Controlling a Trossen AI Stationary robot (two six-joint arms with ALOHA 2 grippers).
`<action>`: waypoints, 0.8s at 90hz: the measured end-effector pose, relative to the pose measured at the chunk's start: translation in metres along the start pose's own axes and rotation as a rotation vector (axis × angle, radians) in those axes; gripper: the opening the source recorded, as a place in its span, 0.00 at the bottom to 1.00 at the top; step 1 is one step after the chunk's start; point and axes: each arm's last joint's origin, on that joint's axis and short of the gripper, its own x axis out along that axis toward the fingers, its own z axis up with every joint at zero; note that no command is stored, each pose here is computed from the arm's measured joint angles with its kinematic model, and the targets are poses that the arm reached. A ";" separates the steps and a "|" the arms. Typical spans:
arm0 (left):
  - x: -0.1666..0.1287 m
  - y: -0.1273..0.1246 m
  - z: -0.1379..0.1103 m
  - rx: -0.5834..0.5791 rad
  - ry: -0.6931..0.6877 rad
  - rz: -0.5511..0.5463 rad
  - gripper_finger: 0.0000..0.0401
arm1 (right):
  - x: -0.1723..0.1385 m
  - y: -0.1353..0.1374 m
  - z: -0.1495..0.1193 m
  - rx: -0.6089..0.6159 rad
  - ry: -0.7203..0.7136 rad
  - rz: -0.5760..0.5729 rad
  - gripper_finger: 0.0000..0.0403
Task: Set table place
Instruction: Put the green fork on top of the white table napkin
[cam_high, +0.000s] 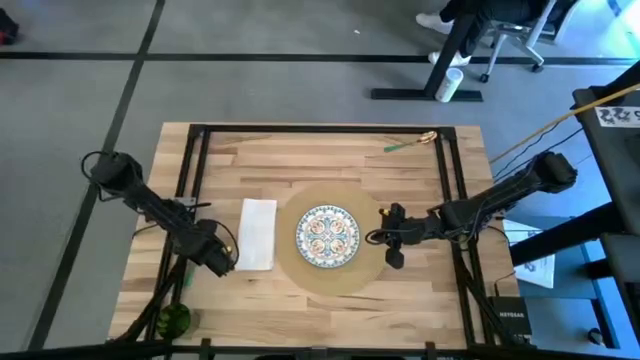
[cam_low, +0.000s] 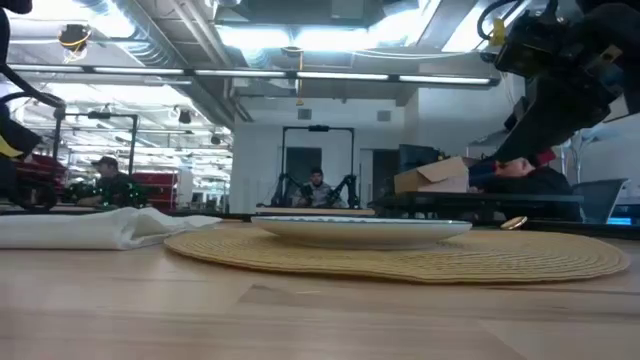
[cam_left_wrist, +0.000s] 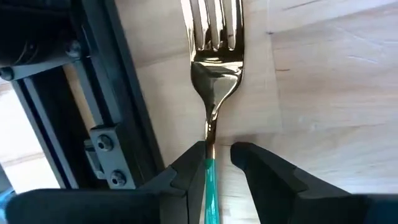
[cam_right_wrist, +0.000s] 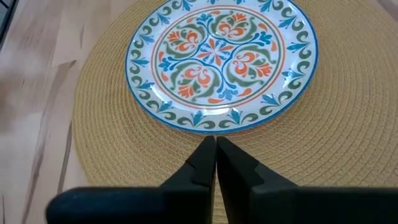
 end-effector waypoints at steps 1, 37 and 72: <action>0.000 0.000 0.000 0.000 0.001 -0.001 0.21 | 0.000 0.000 0.000 0.000 0.000 0.000 0.00; -0.009 -0.008 -0.005 0.087 0.041 -0.057 0.01 | 0.000 0.000 0.000 0.000 0.000 0.000 0.00; -0.031 -0.006 0.023 0.010 0.037 -0.200 0.00 | 0.000 0.000 0.000 0.000 0.000 0.000 0.00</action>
